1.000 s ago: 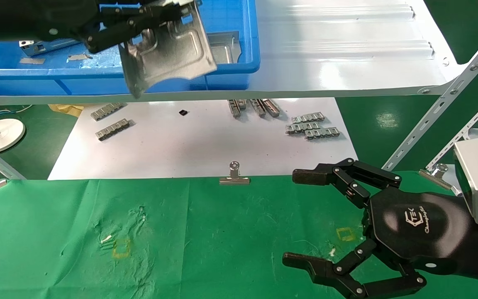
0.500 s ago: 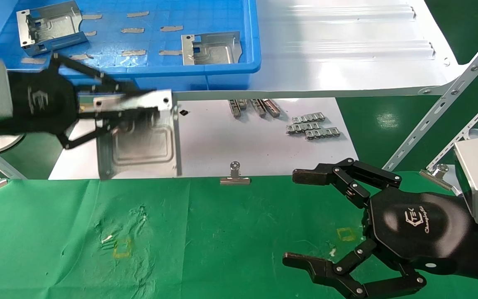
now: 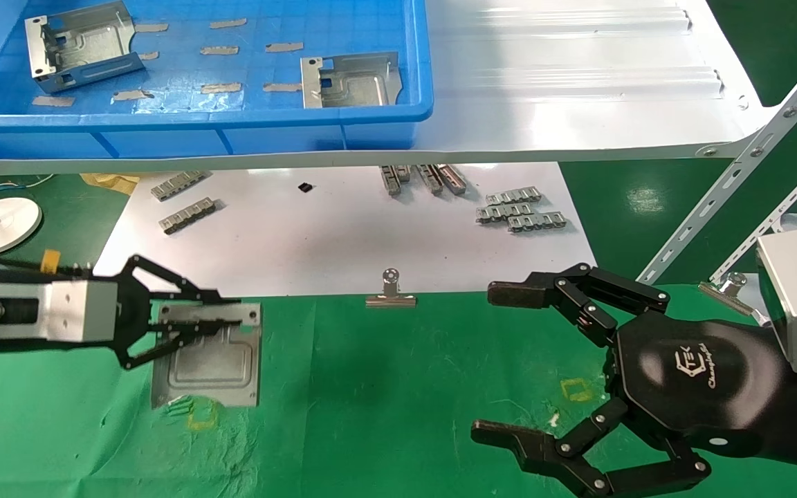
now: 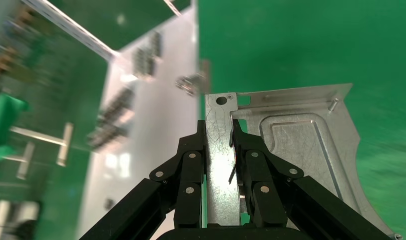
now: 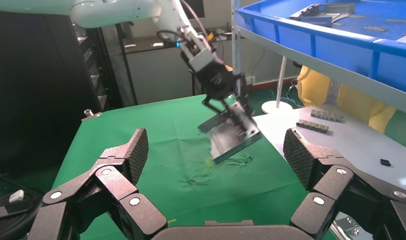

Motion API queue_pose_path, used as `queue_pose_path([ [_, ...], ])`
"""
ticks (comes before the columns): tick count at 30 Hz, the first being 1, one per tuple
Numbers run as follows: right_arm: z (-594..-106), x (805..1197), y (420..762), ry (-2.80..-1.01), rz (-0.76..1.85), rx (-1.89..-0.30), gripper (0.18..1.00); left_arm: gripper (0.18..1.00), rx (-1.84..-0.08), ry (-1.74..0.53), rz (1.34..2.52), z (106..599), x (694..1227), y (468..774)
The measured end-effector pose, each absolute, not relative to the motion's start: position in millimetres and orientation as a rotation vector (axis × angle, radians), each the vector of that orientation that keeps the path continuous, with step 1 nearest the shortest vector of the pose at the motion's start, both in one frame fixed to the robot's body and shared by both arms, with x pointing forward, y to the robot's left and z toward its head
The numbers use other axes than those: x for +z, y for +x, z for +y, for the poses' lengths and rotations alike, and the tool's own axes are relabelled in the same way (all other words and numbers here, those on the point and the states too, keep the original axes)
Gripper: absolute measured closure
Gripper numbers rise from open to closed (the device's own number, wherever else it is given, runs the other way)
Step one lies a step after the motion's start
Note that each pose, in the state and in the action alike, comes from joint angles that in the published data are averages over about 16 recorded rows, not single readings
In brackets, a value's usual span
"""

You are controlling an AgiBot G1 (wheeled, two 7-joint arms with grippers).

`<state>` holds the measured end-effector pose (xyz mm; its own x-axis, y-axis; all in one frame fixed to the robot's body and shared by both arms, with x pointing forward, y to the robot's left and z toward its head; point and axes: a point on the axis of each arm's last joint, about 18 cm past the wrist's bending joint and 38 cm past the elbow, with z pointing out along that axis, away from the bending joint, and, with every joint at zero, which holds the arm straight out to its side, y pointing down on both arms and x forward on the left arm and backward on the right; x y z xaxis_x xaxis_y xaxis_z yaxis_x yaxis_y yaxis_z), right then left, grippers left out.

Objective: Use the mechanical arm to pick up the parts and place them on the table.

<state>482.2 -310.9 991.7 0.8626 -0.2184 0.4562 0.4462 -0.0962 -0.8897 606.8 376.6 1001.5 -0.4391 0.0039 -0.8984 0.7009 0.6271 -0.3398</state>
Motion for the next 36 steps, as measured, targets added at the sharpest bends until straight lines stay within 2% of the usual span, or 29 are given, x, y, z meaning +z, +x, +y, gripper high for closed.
queue_pose_path([
  [10, -311, 992, 482, -1.573, -0.184, -0.562, 0.179, 0.914, -0.847, 0.541, 1.965, 389, 956, 614],
  [21, -311, 992, 482, -1.573, -0.184, -0.562, 0.179, 0.901, -0.812, 0.481, 1.984, 393, 934, 630],
  [28, -311, 992, 482, -1.573, -0.184, -0.562, 0.179, 0.86, -0.848, 0.454, 1.973, 395, 936, 629],
  [36, -311, 992, 482, -1.573, -0.184, -0.562, 0.179, 0.753, -0.99, 0.343, 1.96, 396, 939, 622],
])
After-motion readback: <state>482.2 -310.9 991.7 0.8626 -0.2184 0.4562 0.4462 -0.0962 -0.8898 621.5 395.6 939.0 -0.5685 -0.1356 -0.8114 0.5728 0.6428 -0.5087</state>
